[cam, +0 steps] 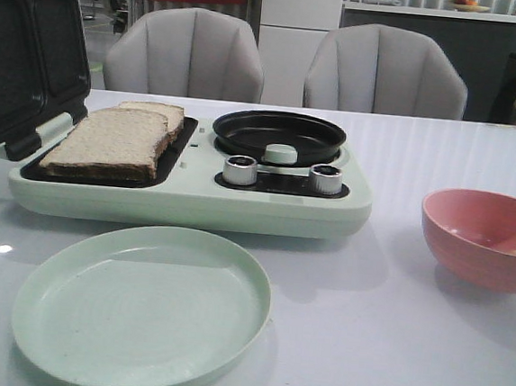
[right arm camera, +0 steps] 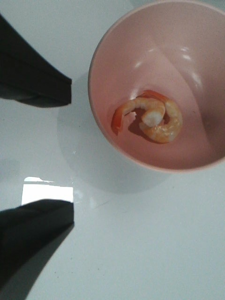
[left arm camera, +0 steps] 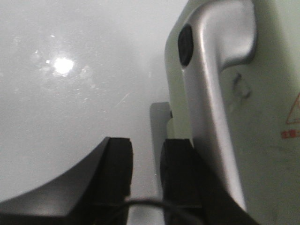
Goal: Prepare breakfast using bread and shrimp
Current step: 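Swing the sandwich maker lid down over the bread with the left gripper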
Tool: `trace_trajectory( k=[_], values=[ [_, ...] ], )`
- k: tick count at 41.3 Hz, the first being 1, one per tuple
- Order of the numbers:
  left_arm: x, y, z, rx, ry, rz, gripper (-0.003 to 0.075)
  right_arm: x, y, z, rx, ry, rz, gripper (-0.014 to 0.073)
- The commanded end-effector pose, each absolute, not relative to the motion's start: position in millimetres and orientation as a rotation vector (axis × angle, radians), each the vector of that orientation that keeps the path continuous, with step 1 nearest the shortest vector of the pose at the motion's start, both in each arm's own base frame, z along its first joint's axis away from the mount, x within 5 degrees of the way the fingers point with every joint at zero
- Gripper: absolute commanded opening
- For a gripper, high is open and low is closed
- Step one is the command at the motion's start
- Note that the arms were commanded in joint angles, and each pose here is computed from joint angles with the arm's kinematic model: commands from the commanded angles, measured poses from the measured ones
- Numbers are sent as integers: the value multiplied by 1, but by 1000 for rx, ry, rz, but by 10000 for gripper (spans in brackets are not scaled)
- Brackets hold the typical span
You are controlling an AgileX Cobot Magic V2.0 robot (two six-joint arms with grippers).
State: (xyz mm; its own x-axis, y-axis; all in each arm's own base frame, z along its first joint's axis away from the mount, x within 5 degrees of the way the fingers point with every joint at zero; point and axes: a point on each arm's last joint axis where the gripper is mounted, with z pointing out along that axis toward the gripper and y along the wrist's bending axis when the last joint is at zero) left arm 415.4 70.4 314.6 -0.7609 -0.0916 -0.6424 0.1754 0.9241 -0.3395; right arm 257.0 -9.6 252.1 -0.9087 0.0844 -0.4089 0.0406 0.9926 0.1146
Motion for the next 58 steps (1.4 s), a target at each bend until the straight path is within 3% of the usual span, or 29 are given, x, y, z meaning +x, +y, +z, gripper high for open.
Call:
trace_trajectory(
  k=[1, 24, 44, 58],
  values=[
    [410, 53, 358, 94, 2226, -583, 260, 258, -11, 271, 89, 2620, 134, 523],
    [411, -41, 377, 391, 2183, -690, 260, 258, -11, 271, 89, 2620, 134, 523],
    [406, -54, 376, 453, 2198, -724, 260, 258, -11, 271, 89, 2620, 134, 523],
    [375, -104, 397, 714, 2166, -668, 260, 258, -11, 271, 89, 2620, 134, 523]
  ],
)
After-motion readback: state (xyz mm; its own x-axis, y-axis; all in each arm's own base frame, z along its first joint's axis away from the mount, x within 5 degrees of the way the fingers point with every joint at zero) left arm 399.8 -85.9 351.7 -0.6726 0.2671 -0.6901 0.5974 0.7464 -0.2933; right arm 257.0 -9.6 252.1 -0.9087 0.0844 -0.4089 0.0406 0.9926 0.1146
